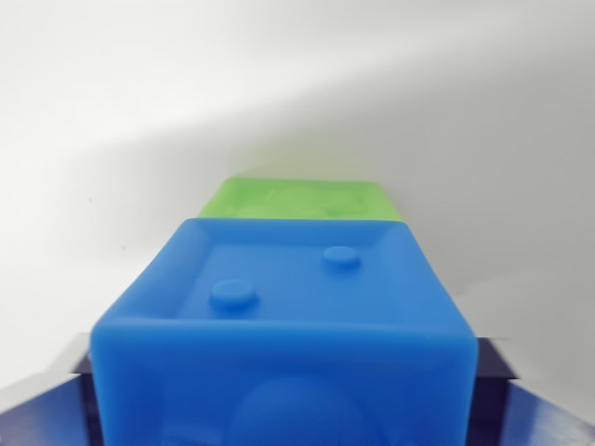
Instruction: Stack cube
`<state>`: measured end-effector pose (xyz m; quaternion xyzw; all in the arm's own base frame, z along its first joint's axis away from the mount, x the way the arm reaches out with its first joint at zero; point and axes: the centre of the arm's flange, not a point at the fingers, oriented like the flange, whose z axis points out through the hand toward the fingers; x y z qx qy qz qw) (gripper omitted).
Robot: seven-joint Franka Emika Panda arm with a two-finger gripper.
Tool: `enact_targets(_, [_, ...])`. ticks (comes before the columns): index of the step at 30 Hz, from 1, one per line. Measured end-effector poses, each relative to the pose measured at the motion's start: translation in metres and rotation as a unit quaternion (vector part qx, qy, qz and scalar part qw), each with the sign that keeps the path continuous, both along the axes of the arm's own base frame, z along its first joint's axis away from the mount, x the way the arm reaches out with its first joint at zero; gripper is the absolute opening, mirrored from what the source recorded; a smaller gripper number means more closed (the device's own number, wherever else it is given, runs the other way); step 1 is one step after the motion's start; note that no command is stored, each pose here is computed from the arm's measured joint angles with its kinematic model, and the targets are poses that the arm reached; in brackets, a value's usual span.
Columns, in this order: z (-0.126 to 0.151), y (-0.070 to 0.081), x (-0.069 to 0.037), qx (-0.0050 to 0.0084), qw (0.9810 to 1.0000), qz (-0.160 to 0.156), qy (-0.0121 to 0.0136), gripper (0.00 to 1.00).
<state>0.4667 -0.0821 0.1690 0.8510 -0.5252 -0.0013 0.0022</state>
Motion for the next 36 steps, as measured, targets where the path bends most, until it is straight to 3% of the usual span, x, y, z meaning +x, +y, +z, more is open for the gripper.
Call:
enact_targets(24, [0.000,0.000,0.000,0.0000,1.0000,0.000,-0.0001,1.00])
enact_targets(36, [0.019,0.000,0.001,0.0010,1.0000,0.000,-0.0021,1.00])
